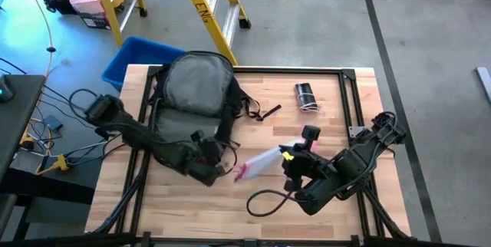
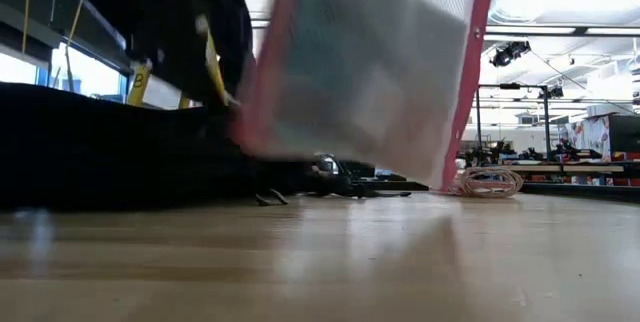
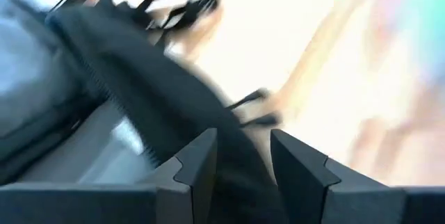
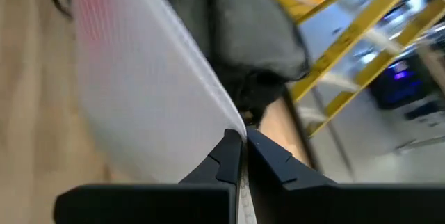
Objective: Unpack backpack
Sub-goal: Remove the pink zip bag in the black backpack
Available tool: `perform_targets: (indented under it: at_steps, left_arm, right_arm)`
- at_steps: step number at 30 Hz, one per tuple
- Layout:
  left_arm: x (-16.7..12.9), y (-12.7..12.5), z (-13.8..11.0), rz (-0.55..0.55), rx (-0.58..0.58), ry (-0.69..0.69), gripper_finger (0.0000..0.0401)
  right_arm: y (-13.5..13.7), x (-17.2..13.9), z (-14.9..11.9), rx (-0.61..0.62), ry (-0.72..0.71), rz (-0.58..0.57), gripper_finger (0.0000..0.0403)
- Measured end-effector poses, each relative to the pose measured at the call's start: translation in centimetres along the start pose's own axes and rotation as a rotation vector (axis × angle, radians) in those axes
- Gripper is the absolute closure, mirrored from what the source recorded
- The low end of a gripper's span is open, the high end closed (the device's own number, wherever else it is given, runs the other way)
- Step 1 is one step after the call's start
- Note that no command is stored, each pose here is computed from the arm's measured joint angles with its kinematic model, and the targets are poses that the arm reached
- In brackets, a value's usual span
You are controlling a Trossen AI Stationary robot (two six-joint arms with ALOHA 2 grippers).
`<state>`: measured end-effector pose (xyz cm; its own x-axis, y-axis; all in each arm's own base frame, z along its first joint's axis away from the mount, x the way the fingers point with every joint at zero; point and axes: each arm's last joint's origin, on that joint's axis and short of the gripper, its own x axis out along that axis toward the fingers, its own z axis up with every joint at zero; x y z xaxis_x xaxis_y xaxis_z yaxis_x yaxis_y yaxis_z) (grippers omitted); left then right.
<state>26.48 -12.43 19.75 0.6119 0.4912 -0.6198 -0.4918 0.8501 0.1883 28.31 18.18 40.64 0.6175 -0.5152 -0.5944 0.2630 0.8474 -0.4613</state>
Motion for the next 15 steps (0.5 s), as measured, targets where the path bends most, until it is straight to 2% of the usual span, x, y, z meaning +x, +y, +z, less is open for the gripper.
perform_targets:
  at_steps: [4,7,11,15]
  left_arm:
    - [-2.1,-0.3,0.6,-0.035,0.008,-0.108,0.0286]
    - [-2.9,-0.6,0.4,-0.016,0.04,-0.158,0.0286]
    - [-3.5,-1.1,0.0,-0.013,0.059,-0.186,0.0286]
    - [-3.7,-1.5,-0.4,0.012,0.076,-0.217,0.0286]
  right_arm:
    - [-1.0,1.4,0.5,0.036,0.036,-0.02,0.0403]
    - [-2.4,3.1,0.9,0.065,0.051,-0.096,0.0403]
    - [-4.2,5.9,1.1,0.019,0.113,-0.174,0.0403]
    - [-5.5,6.9,1.4,0.011,0.111,-0.256,0.0403]
